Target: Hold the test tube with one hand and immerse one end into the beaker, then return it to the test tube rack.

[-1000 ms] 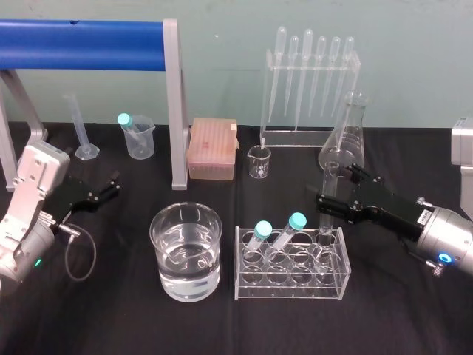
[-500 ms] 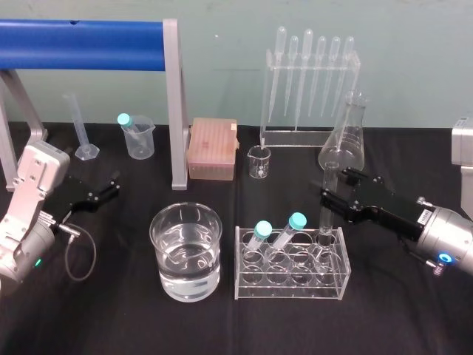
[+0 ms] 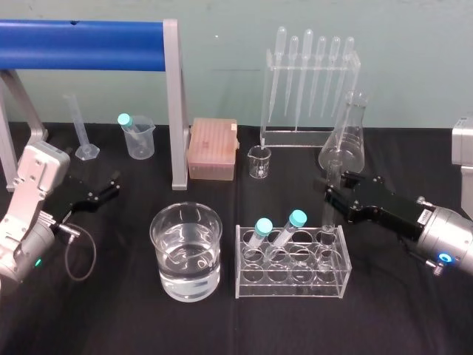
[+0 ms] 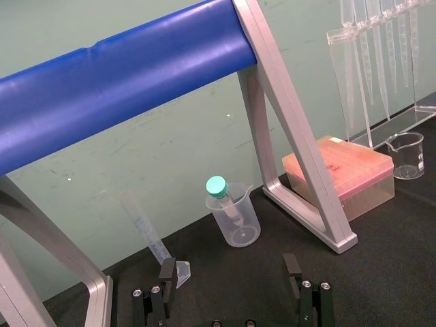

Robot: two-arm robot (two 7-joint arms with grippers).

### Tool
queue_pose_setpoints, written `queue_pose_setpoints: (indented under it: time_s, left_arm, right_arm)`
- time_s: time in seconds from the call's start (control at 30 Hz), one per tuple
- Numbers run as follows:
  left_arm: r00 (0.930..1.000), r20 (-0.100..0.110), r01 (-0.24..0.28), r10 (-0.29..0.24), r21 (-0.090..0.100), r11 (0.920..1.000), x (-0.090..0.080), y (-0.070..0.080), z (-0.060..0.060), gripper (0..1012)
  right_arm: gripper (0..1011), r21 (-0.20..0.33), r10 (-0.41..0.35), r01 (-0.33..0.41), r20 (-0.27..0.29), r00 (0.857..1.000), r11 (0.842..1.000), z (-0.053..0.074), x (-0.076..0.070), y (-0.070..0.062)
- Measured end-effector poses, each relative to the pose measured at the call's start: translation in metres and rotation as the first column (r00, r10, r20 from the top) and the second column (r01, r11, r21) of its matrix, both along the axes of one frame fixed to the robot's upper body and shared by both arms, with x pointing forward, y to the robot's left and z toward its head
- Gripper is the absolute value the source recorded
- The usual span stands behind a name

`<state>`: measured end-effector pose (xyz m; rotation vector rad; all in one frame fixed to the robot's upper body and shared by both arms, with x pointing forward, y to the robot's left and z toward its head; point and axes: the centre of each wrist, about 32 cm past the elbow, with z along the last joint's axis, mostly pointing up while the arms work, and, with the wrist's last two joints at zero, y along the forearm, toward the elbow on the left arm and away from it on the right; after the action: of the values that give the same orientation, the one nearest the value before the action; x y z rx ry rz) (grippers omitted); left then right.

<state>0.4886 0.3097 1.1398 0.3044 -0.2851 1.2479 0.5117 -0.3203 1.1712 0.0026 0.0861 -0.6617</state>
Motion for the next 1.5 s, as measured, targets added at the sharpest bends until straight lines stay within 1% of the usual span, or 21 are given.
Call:
queue_pose_setpoints:
  time_s: [0.63,0.87,1.17,1.37,1.5]
  left_arm:
    - [1.0000,0.000,0.000,0.000,0.000,1.0000,0.000,0.000,0.000,1000]
    - [1.0000,0.000,0.000,0.000,0.000,1.0000,0.000,0.000,0.000,1000]
    - [1.0000,0.000,0.000,0.000,0.000,1.0000,0.000,0.000,0.000,1000]
    - [1.0000,0.000,0.000,0.000,0.000,1.0000,0.000,0.000,0.000,1000]
    - [1.0000,0.000,0.000,0.000,0.000,1.0000,0.000,0.000,0.000,1000]
  right_arm:
    - [235,0.001,0.000,0.000,0.000,1.000,1.000,0.000,0.000,0.000]
    - [235,0.039,0.020,-0.020,0.005,1.000,0.999,0.003,-0.001,0.000]
    - [234,0.095,0.045,-0.049,0.045,0.998,0.994,0.014,-0.003,-0.002]
    - [234,0.114,0.050,-0.059,0.082,0.995,0.992,0.020,-0.002,-0.003]
    - [234,0.123,0.050,-0.065,0.118,0.992,0.990,0.024,0.000,-0.004]
